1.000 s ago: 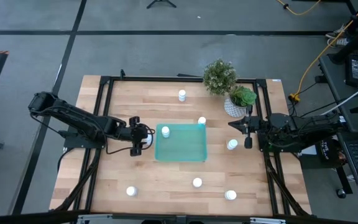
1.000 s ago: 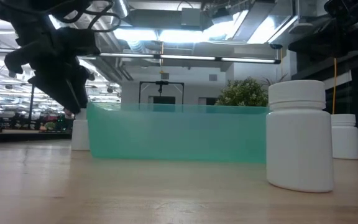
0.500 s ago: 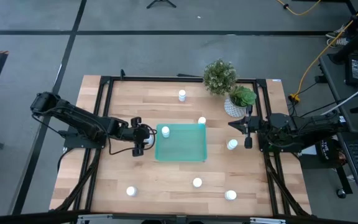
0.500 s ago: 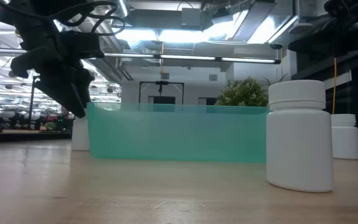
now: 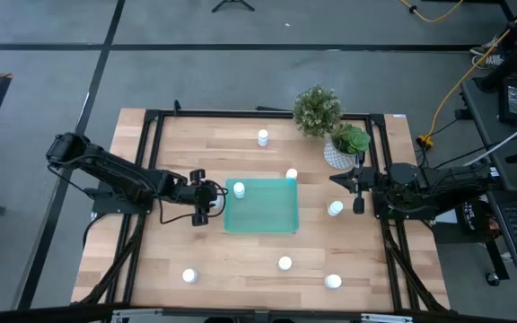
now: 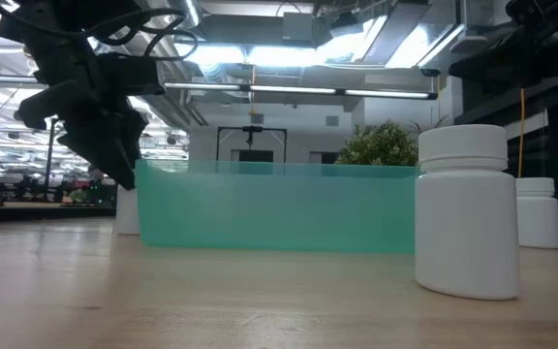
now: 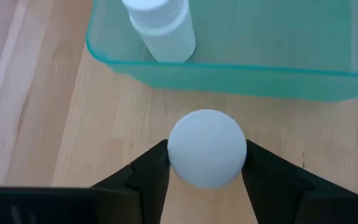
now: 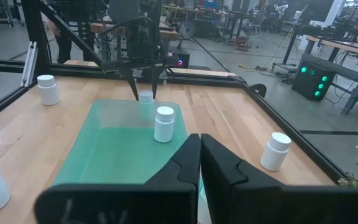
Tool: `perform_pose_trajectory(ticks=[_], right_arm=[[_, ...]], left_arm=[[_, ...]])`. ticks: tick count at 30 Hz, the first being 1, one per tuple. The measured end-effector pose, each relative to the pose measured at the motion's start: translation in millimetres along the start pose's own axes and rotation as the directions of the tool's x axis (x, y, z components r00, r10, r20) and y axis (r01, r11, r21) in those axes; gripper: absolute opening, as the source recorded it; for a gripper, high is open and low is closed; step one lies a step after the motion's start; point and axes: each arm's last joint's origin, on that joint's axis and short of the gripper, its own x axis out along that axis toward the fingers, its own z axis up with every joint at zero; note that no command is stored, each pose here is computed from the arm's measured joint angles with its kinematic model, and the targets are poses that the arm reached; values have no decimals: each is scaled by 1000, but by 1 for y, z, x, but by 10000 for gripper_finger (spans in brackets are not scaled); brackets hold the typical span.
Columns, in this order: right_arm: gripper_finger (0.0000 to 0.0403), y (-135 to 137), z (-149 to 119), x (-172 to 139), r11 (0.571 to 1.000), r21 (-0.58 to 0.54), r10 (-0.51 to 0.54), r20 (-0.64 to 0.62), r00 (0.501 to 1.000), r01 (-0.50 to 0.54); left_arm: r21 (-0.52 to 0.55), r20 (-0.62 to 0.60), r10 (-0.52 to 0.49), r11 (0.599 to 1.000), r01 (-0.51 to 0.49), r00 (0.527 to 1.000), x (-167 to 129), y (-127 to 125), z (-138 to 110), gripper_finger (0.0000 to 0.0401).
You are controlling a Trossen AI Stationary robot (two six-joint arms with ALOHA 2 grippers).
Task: Pick and place pill bottles into a basket
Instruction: Put the white pill bottle into the blue bin
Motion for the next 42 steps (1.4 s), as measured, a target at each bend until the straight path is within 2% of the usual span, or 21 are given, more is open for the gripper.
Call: perform_pose_trajectory(ticks=[5, 17, 24, 30, 37, 42], right_arm=[[16, 0, 0, 0, 1000, 0, 0, 0, 1000, 0], [16, 0, 0, 0, 1000, 0, 0, 0, 1000, 0], [16, 0, 1, 0, 1000, 1, 0, 5, 1000, 0], [16, 0, 1, 0, 1000, 0, 0, 5, 1000, 0], [16, 0, 1, 0, 1000, -3, 0, 5, 1000, 0], [16, 0, 1, 0, 1000, -5, -1, 9, 1000, 1]], left_arm=[[23, 7, -3, 1000, 2, 1000, 0, 0, 1, 158], [33, -16, -7, 999, 7, 1000, -9, 3, -3, 155], [6, 81, -23, 1000, 23, 996, -34, 11, -2, 154], [56, 186, -7, 998, -4, 983, -57, 20, -3, 155], [91, 361, -46, 996, 14, 932, -80, 25, 3, 154], [130, 443, -84, 991, 29, 892, -83, 23, 12, 154]])
